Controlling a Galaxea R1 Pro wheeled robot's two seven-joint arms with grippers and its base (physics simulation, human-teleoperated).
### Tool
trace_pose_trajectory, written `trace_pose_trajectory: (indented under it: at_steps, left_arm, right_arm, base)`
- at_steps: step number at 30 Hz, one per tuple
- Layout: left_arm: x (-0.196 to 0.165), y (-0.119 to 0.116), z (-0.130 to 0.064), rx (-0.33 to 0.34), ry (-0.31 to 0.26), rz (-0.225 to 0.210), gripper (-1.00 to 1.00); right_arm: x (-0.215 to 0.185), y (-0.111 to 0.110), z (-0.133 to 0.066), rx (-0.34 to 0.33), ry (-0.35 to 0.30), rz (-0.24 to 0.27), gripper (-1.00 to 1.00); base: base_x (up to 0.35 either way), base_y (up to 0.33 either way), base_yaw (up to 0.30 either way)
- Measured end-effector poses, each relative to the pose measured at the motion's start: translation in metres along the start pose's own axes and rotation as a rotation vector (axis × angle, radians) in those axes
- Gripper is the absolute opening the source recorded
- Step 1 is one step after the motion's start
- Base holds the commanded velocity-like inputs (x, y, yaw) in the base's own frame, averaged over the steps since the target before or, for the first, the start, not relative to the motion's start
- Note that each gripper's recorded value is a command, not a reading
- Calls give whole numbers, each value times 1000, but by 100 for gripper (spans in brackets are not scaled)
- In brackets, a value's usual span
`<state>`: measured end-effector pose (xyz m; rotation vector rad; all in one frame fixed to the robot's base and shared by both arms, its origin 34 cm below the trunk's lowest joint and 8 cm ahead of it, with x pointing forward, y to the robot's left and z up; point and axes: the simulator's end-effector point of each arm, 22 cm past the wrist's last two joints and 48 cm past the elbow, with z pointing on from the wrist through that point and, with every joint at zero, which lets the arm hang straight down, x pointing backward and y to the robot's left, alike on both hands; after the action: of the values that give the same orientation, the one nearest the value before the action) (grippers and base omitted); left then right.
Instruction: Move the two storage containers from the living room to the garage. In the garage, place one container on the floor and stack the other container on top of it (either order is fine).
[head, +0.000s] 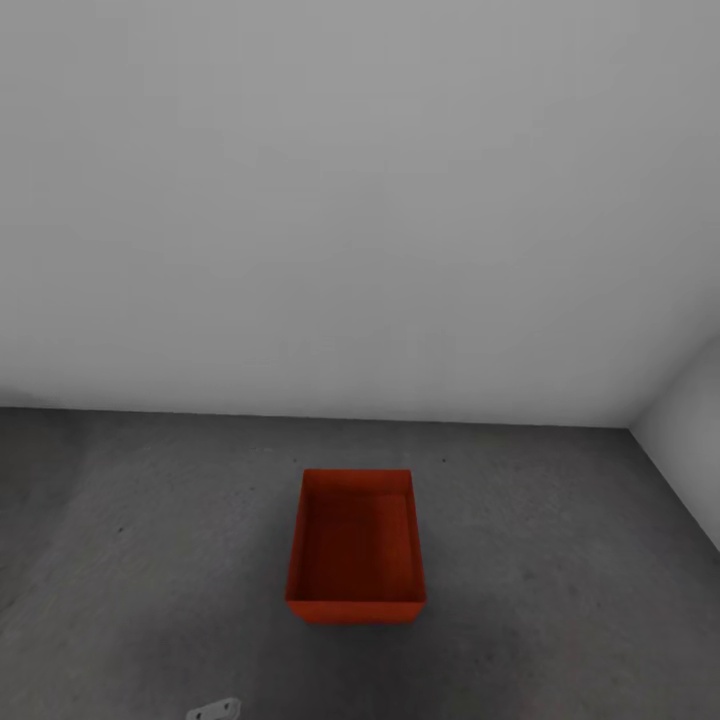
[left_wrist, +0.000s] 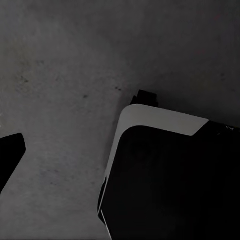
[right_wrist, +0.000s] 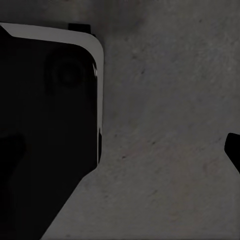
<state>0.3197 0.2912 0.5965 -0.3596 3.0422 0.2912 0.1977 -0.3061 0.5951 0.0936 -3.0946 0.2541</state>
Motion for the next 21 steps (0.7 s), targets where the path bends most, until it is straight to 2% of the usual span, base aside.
trace_pose_trajectory:
  at_steps: [21]
  left_arm:
    - [-11, -12, -8, 21, -35, -6, 100]
  right_arm:
    - [-6, -1, -4, 3, -23, 10, 100]
  base:
    - [0, 0, 0]
